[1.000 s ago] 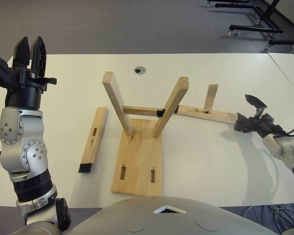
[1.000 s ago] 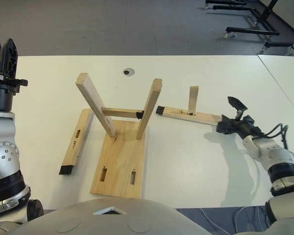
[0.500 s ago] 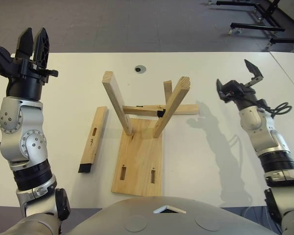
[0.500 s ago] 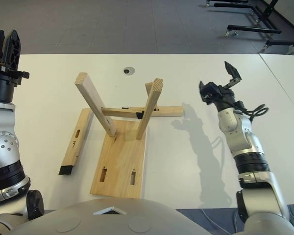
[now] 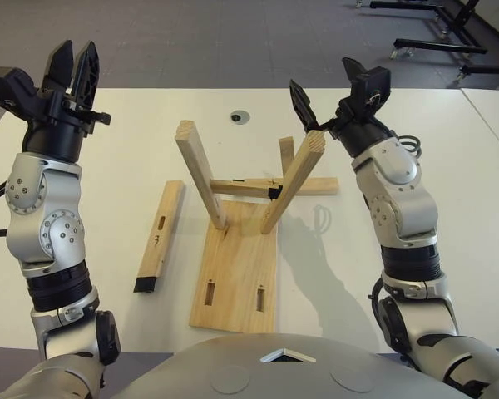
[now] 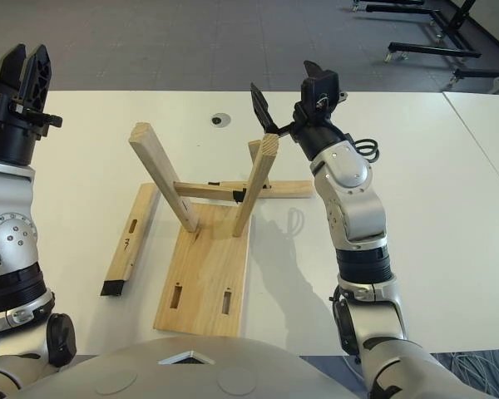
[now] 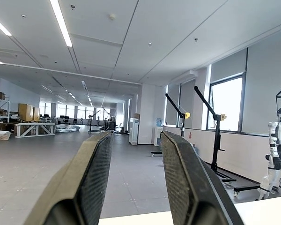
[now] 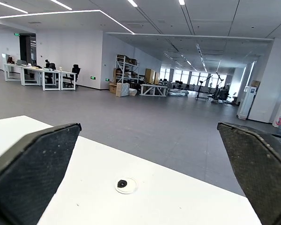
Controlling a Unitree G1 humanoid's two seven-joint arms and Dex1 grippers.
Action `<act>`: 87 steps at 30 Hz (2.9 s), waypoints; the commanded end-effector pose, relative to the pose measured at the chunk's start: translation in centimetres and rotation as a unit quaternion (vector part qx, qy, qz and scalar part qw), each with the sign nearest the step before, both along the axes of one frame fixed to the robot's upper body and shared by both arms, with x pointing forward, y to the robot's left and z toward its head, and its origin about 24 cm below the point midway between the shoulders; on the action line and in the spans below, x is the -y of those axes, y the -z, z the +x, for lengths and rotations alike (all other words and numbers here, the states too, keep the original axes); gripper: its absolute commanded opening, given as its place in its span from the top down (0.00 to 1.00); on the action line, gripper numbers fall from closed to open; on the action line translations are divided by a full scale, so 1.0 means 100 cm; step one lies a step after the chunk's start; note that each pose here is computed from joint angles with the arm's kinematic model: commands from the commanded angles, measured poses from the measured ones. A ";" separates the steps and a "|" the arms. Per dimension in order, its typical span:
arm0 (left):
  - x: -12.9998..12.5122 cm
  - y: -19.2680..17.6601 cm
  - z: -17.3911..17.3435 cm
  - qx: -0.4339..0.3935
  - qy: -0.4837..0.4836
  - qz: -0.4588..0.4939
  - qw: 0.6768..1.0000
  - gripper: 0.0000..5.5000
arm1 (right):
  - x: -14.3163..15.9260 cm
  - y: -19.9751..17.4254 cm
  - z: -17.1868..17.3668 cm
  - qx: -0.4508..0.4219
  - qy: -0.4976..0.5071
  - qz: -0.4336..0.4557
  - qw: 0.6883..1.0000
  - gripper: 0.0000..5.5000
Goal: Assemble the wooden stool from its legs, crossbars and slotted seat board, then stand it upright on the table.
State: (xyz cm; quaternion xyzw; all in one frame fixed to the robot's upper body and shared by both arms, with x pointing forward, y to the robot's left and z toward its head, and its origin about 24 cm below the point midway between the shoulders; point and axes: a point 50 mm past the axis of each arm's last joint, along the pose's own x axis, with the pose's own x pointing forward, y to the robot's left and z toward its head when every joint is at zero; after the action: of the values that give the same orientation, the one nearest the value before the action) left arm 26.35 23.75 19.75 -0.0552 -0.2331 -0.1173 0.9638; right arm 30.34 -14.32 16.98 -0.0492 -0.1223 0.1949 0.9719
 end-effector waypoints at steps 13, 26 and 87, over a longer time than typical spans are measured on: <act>0.009 0.005 -0.002 -0.003 0.004 -0.006 1.000 0.67 | -0.004 0.014 0.010 -0.049 0.016 -0.087 0.995 0.02; -0.017 0.105 0.015 -0.220 0.063 0.119 0.966 0.67 | -0.012 0.023 0.009 -0.067 0.009 -0.101 0.993 0.02; 0.011 0.095 0.009 -0.173 0.076 0.085 0.978 0.67 | -0.044 -0.010 0.040 -0.084 -0.001 0.080 0.993 0.02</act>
State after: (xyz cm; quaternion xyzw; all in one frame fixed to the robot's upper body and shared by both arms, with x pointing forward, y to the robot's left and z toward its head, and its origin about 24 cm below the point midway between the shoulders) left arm 27.08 22.85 10.13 -0.0110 -0.0447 -0.1966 0.9794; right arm 34.36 -9.96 19.57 0.0478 -0.0905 0.1866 0.9771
